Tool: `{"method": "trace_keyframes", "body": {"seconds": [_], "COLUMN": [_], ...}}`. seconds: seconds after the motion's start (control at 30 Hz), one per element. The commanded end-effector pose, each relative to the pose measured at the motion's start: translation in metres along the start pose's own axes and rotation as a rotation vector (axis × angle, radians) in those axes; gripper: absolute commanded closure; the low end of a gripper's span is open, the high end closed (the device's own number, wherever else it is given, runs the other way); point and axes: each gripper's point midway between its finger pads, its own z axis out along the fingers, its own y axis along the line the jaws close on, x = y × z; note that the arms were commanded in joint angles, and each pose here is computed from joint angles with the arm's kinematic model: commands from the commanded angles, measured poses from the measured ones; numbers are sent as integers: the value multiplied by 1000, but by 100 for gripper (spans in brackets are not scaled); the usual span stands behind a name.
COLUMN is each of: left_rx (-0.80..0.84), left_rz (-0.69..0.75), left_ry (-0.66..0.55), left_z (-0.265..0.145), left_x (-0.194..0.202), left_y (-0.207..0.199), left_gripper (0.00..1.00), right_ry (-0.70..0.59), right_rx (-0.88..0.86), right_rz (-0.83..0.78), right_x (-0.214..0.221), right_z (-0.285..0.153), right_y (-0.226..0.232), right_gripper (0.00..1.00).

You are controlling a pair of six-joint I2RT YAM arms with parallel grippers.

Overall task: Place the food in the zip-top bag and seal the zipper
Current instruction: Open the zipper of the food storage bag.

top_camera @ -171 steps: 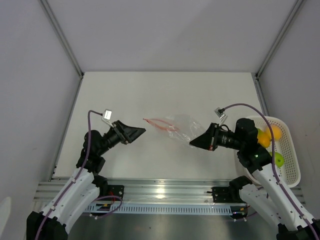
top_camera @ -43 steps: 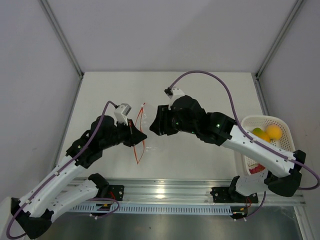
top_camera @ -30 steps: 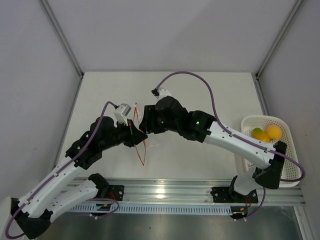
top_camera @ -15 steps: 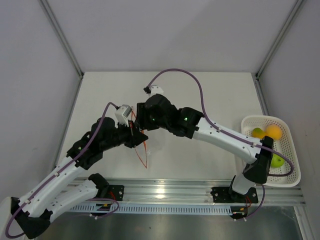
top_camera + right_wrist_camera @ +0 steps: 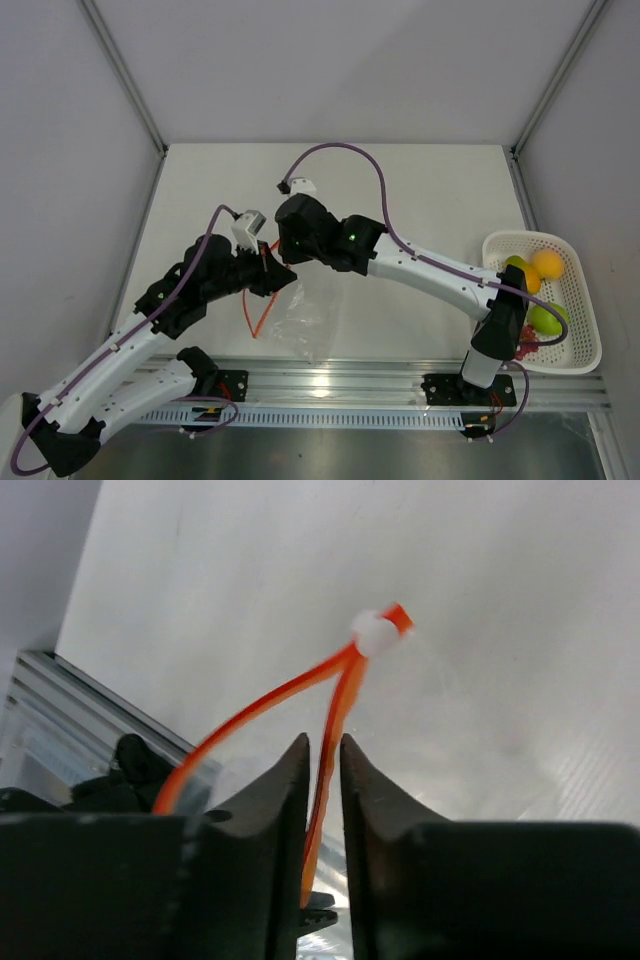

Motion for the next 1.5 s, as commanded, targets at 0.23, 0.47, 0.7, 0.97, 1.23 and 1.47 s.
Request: {"method": "trace_keyframes", "body": {"seconds": [0.23,0.47,0.7,0.97,1.23,1.47], "left_rx": [43,-23,-143,-21,80,52], "left_rz": [43,59,66,29,42,4], "left_ry": [-55,-199,-212,-78,-74,27], "left_z": [-8,-37,-48,-19,-19,-3], "left_x": [-9,-30,-32,-4,0,22], "left_y": [-9,-2,18,4,-11,0], "left_gripper": [85,25,22,33,37,40], "right_ry": [-16,-54,-97,-148,-176,-200], "right_rx": [-2,-33,-84,-107,-94,-99], "right_rz": [6,-7,-19,-21,-30,-12], "right_x": [2,5,8,6,1,-6], "right_z": [-1,-18,-38,-53,-57,-60], "right_y": [-3,-12,-19,-18,-17,-15], "right_gripper": [100,100,100,100,100,100]}}
